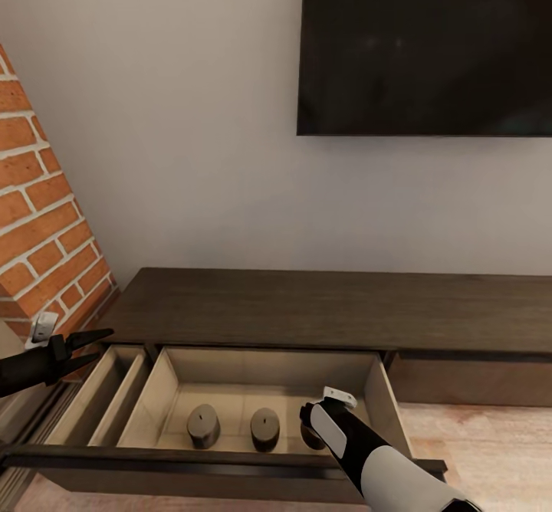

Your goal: Place each of the two pumpkins and all three candles from the living room inside a cabinet in the living room (use any cabinet), then make sure every cabinet is closed, and position the cauldron so it is next to a table in the living room.

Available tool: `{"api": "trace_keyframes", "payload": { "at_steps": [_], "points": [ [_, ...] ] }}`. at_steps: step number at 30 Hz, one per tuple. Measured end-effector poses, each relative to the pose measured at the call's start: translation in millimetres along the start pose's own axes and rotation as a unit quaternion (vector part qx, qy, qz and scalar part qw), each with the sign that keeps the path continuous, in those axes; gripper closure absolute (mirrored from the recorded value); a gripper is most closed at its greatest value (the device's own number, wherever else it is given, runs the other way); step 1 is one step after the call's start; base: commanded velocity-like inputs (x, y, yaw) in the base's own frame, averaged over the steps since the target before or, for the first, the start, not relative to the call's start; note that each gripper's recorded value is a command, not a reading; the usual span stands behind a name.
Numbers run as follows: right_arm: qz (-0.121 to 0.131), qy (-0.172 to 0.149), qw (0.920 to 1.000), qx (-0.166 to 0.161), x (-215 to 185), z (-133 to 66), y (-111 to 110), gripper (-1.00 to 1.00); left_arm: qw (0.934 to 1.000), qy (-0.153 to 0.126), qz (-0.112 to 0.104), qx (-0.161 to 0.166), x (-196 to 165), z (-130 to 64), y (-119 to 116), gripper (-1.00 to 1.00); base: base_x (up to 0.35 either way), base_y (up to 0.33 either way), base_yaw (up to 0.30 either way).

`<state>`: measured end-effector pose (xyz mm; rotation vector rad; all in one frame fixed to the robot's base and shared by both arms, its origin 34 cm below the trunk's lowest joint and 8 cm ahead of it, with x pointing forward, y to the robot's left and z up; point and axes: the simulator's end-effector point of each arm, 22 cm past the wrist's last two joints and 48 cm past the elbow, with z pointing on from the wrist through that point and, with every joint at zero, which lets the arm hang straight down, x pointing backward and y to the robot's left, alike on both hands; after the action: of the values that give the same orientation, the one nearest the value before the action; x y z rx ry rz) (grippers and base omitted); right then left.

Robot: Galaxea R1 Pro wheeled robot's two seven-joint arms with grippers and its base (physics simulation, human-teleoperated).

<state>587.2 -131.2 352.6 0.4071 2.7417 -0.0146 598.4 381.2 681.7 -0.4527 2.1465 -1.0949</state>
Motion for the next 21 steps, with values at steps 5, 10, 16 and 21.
{"api": "trace_keyframes", "payload": {
  "at_steps": [5,10,16,21],
  "points": [
    [-0.001,-0.001,1.0000,0.000,3.6,5.6,-0.7,1.00,1.0000,0.000,0.000,0.005,3.8,1.5,3.2,-1.00,0.000,0.000,0.000],
    [0.000,0.000,1.0000,0.000,3.5,5.6,-0.6,1.00,0.9999,-0.002,-0.001,0.012,3.3,0.3,1.0,-1.00,0.000,0.000,0.000],
    [0.000,0.000,1.0000,0.000,3.8,5.6,-0.7,1.00,0.9999,0.000,-0.004,0.011,5.7,-0.3,2.8,-1.00,0.000,0.000,0.000],
    [-0.001,0.000,1.0000,0.000,-0.2,-0.1,0.3,1.00,0.9999,0.000,-0.005,0.010,2.8,-2.4,-1.4,-1.00,0.000,0.000,0.000]
  ]
}}
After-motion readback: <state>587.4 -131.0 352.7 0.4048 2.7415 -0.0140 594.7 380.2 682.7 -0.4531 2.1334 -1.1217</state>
